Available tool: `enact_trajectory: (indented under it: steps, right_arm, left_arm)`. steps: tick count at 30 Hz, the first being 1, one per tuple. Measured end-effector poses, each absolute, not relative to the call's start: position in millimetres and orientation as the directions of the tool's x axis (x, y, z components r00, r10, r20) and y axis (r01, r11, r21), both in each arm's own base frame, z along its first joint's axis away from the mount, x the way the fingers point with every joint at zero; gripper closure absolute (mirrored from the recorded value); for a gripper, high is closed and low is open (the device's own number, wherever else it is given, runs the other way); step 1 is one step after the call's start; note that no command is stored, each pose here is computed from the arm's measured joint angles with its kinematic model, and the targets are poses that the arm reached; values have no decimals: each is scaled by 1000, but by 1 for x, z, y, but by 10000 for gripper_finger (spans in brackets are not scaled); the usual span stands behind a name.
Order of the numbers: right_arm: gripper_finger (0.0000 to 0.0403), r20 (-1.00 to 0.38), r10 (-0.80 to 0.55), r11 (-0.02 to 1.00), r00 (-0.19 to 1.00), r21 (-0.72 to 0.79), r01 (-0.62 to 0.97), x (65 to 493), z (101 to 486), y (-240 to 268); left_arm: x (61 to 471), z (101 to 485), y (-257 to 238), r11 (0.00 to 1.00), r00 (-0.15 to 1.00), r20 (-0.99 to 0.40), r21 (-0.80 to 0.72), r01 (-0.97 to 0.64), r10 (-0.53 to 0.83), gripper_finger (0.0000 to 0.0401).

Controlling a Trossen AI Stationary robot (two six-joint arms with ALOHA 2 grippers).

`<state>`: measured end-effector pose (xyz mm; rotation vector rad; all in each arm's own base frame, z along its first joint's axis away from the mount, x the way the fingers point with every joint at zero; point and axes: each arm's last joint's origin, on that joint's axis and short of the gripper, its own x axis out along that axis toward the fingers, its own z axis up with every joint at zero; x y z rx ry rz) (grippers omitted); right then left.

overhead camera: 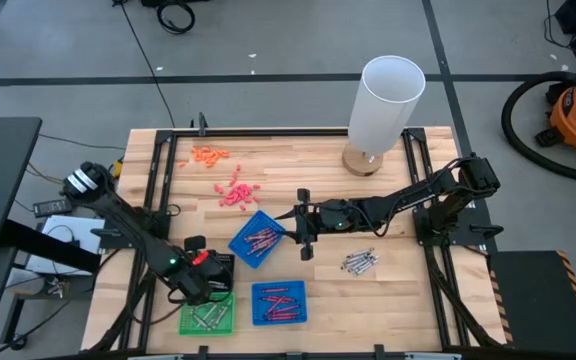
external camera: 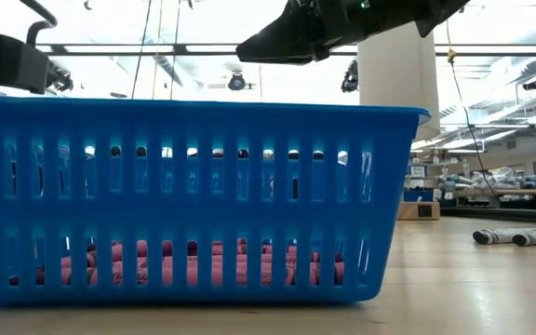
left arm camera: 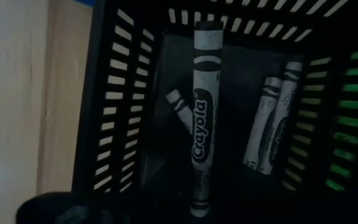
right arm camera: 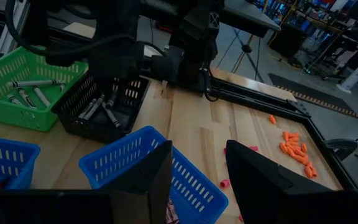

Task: Sort crayons
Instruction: Put the black crayon into the black bin

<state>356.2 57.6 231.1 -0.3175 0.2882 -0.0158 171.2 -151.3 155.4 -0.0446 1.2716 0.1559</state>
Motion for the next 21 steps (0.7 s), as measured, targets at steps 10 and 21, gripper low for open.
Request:
enact_trajectory:
  steps: [10, 21]
  right_arm:
    - [244, -277, -65, 952, 959, -306, -24, 356, 231, 56]
    - [244, -333, -61, 964, 941, -265, -31, 356, 226, 51]
  left_arm:
    - [170, 153, -150, 987, 261, -958, 81, -139, 116, 327]
    - [171, 162, -144, 992, 206, -979, -27, -123, -1, 258]
